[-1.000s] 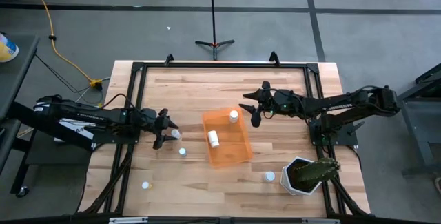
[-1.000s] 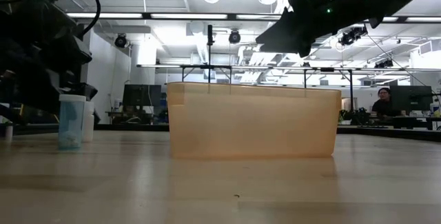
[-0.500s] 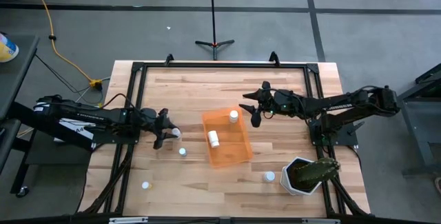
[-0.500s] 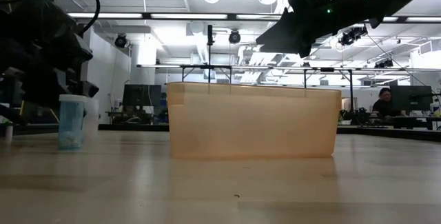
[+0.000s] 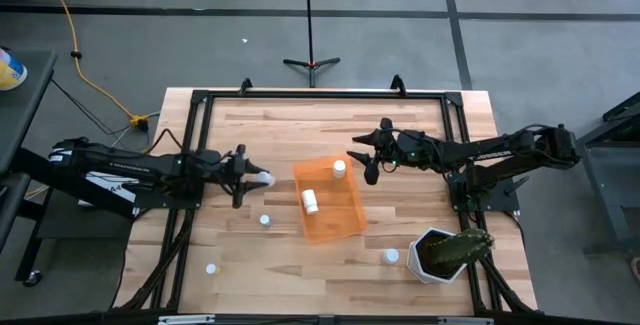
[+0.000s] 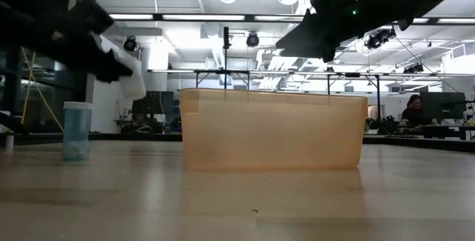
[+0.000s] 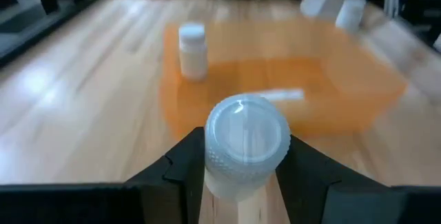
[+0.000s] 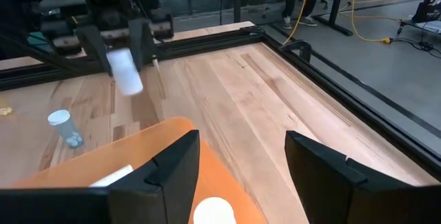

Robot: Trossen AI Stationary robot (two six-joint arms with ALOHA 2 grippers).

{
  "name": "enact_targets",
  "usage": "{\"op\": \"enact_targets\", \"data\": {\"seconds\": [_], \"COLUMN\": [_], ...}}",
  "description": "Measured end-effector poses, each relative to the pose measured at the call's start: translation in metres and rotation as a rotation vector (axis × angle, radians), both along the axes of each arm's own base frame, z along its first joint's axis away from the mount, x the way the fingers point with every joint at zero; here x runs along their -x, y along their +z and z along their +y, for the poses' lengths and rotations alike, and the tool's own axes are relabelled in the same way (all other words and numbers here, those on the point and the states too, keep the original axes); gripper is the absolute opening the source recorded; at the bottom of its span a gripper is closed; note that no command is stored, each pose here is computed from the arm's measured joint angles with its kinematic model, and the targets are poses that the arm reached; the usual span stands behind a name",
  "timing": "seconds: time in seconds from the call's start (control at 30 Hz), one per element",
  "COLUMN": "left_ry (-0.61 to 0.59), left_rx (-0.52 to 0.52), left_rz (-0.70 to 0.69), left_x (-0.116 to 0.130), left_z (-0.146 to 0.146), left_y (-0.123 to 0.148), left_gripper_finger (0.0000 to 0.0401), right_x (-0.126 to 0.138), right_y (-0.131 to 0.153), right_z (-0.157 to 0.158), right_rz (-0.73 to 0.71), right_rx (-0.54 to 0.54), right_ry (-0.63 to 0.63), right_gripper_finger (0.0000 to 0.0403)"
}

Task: Pick and place pill bottles into a basket
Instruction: Put the small white pill bottle into the bin

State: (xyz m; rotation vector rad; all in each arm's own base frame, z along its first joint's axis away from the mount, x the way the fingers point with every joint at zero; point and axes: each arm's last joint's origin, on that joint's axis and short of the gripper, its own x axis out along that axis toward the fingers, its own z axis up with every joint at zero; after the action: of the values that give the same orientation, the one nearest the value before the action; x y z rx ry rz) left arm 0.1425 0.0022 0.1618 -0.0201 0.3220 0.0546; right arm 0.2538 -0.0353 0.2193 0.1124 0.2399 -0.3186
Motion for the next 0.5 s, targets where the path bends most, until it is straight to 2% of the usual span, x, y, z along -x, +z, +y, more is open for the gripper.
{"op": "enact_targets", "data": {"seconds": [0.27, 0.5], "left_ry": [-0.014, -0.007], "left_rx": [-0.056, -0.086], "left_rz": [-0.083, -0.158], "left_x": [-0.008, -0.024], "left_z": [0.000, 0.001], "left_y": [0.029, 0.036], "left_gripper_finger": [0.0191, 0.0180], "right_x": [0.000, 0.001], "right_y": [0.000, -0.001], "right_z": [-0.001, -0.001], "right_rz": [0.005, 0.014], "right_rx": [0.008, 0.011], "right_ry": [-0.032, -0.047], "right_gripper_finger": [0.0204, 0.0204]}}
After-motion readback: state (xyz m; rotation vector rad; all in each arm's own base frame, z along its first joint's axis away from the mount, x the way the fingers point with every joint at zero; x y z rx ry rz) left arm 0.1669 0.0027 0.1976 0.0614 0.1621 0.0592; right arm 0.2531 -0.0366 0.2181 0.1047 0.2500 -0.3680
